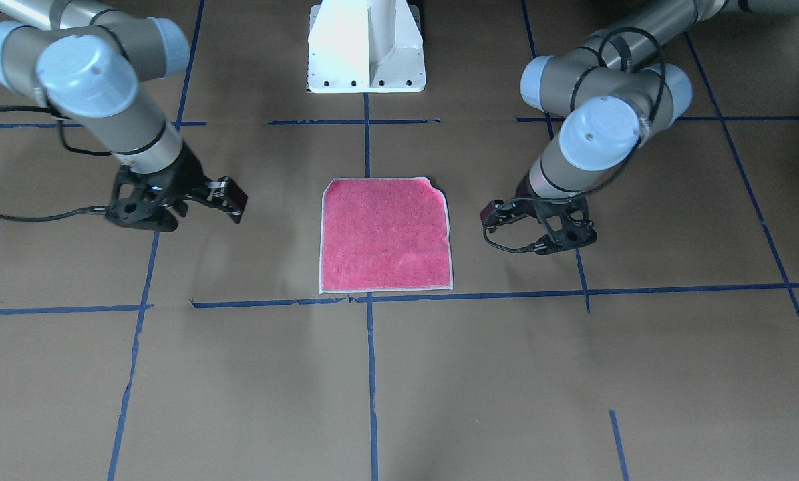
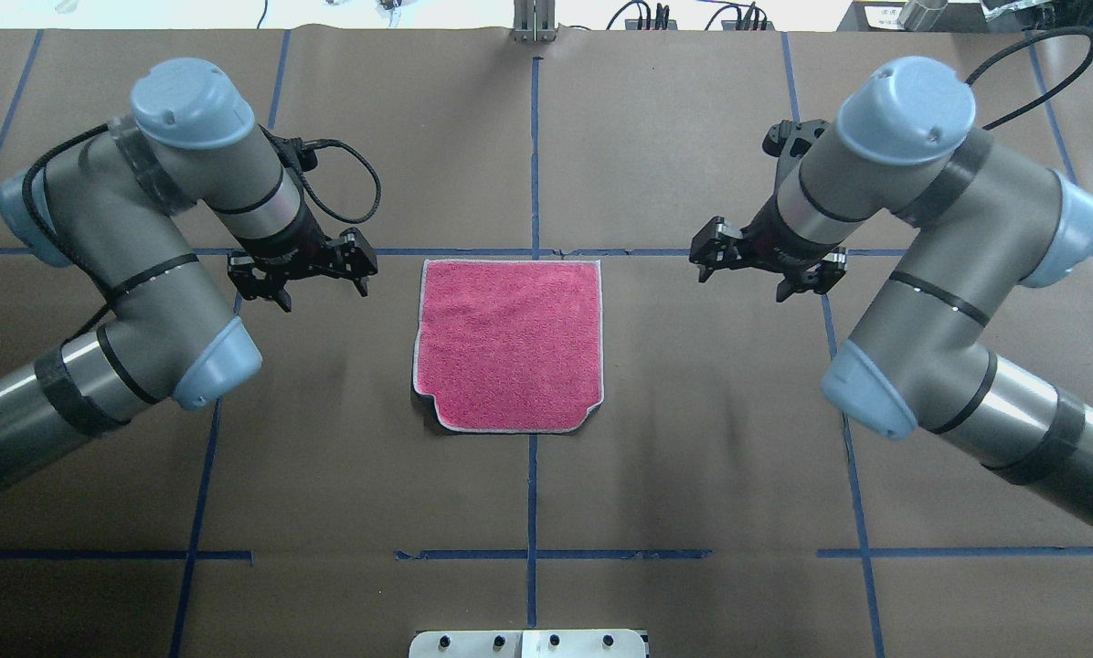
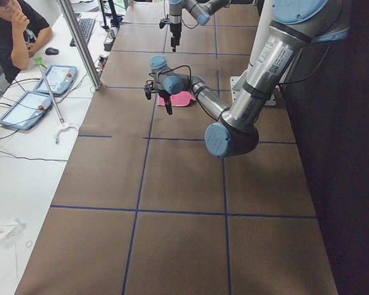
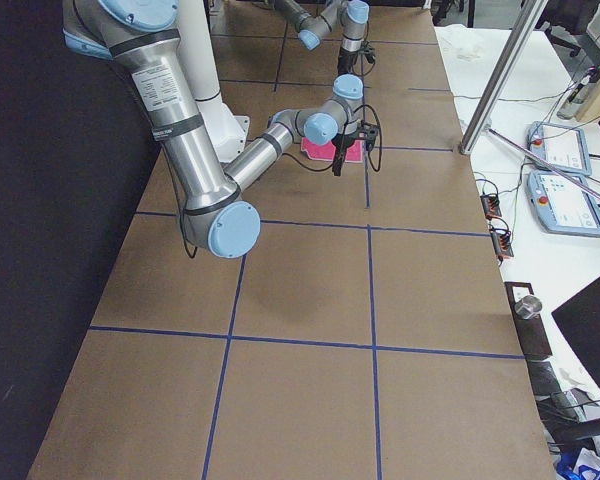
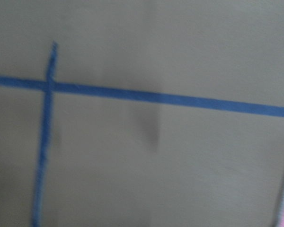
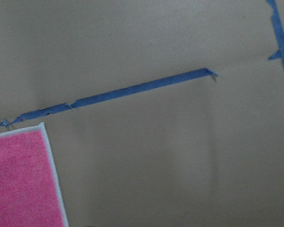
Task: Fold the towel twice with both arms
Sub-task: 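Move both grippers in toward the pink towel's near corners, then lower the left and right grippers onto the towel's two nearest corners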
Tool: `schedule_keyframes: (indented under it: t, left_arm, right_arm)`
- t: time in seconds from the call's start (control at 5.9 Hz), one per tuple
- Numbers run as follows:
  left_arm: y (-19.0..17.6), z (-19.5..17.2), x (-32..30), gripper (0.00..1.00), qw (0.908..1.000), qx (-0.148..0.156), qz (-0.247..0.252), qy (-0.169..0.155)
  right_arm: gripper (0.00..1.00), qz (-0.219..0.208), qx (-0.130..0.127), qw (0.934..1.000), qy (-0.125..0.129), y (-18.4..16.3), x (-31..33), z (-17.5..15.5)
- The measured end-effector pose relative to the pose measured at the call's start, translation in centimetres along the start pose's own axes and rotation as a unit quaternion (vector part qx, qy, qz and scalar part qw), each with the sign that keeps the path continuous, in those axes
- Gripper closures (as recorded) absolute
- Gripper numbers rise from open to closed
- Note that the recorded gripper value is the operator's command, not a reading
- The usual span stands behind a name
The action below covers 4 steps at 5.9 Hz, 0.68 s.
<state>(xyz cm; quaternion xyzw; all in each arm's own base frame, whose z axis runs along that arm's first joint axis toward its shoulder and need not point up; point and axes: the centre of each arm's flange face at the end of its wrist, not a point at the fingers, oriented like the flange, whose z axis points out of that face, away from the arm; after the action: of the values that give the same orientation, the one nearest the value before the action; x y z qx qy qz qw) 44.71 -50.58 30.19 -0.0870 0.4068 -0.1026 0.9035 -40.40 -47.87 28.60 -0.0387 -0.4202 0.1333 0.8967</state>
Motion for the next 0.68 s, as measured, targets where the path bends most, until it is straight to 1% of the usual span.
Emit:
schedule_keyframes:
  t: [0.17, 0.34, 0.51, 0.68]
  left_arm:
    - [4.1, 1.2, 2.3, 0.0, 0.9989, 0.013, -0.046, 0.0]
    - [7.2, 2.2, 3.9, 0.0, 0.995, 0.017, -0.098, 0.001]
    - [9.6, 3.1, 5.2, 0.0, 0.9897, 0.022, -0.142, 0.002]
    - [11.8, 4.0, 6.3, 0.0, 0.9848, 0.028, -0.171, 0.003]
  right_arm:
    - [0.0, 0.044, 0.005, 0.999, -0.005, 2.8, -2.7, 0.7]
    - [0.0, 0.082, 0.01, 0.9966, -0.009, 5.2, -4.6, 1.4]
    - [0.0, 0.103, 0.018, 0.9945, -0.01, 7.8, -6.3, 2.4]
    - [0.0, 0.111, 0.025, 0.9934, -0.011, 10.2, -7.7, 3.4]
